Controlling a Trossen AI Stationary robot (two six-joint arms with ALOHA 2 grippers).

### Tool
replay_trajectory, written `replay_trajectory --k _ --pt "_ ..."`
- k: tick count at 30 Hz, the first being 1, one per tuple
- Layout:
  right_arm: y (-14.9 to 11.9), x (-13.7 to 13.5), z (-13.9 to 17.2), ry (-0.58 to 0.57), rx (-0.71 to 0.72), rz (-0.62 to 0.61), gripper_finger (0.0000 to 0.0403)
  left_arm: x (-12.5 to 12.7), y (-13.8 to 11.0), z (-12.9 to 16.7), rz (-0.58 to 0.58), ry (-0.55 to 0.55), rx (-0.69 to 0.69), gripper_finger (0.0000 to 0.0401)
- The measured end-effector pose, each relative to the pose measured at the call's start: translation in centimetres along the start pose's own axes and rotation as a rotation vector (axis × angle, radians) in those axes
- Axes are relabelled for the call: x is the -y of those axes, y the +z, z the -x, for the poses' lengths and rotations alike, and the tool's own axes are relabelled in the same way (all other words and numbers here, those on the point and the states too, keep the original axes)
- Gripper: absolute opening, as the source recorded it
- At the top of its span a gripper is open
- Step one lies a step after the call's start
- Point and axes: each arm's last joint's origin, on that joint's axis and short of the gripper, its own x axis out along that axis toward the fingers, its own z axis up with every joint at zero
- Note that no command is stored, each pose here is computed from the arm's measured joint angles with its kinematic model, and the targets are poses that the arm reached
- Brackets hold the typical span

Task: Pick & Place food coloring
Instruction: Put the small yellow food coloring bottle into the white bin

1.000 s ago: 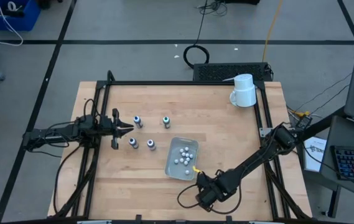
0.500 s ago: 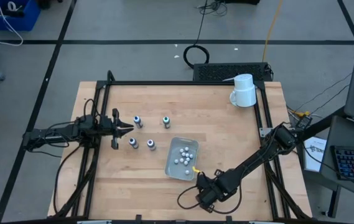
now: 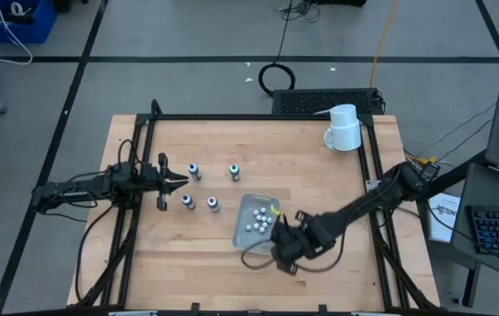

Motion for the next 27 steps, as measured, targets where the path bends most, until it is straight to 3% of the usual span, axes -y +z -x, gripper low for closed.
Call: replay_trajectory --k 6,15,22,27 --pt "4.9 3.6 2.6 -0.043 0.015 0.073 0.0041 0.0 0.0 0.0 0.0 0.0 0.0 0.0058" --pt "9.4 9.9 0.9 -0.016 -0.109 0.102 0.0041 0.0 0.0 0.0 0.0 0.0 0.0 0.0058" --pt "11.2 10.5 -2.3 0.084 -0.151 0.138 0.0041 0.0 0.0 0.0 0.0 0.0 0.0 0.0058" --pt "11.2 10.7 -3.4 0.072 -0.206 0.137 0.0041 0.0 0.0 0.0 0.0 0.0 0.001 0.0058"
